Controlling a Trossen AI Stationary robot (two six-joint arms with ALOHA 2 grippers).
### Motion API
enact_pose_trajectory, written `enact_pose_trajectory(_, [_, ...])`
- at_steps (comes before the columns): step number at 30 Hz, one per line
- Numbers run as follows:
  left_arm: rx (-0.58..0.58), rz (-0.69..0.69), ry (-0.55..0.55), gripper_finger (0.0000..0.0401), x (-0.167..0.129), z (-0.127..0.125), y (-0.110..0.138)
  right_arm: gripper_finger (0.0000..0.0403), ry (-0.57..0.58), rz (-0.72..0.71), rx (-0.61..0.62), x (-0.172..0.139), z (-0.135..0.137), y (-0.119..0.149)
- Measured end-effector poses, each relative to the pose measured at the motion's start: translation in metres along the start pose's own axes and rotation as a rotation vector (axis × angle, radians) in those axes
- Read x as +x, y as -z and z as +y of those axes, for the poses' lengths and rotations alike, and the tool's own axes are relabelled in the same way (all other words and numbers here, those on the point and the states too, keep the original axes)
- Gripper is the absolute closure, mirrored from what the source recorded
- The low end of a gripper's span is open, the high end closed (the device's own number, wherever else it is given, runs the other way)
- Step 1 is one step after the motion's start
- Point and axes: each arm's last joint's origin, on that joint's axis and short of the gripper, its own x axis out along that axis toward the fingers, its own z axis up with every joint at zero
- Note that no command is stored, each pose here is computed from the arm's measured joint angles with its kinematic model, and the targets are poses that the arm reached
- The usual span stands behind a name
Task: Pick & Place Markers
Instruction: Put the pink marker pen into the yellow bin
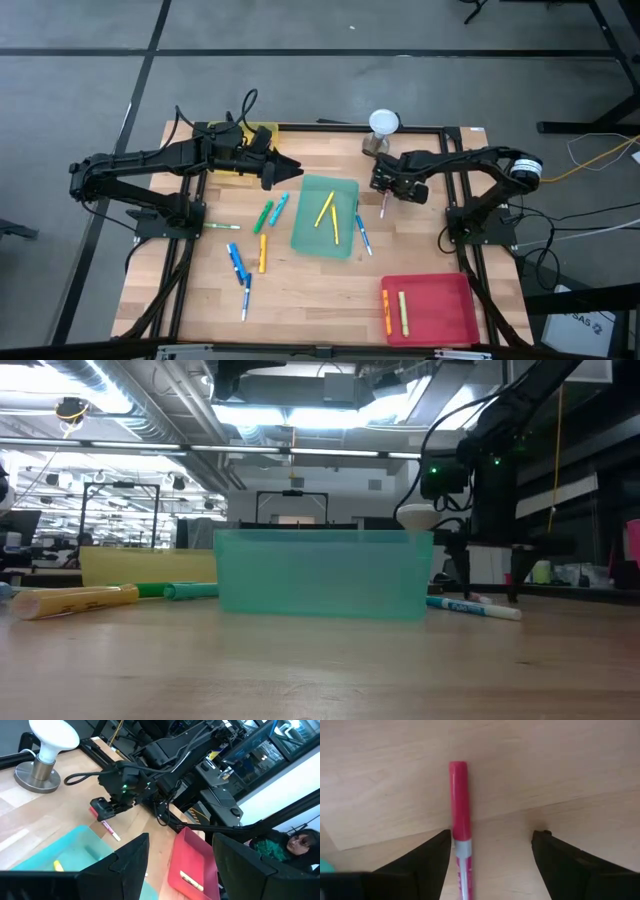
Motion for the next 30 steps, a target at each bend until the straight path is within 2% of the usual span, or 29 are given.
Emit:
enact_pose_trajectory(16, [-0.01,0.0,0.001,0.0189,0.0,0.0,0.0,0.0141,0.012,0.032,-0.019,0.0029,-0.001,0.0009])
enact_pose_trajectory(20, [-0.008,-0.009,0.009,0.0189,0.0,-0.0008,-0.001,0.0175,0.023,0.041,-0.019,0.0032,-0.0023,0.0013])
enact_pose_trajectory(30, [0.005,-0.045,0.083,0.0189,-0.0005,-0.0063,-0.0058,0.0295,0.018,0.058,-0.017,0.0034,-0.002,0.0019])
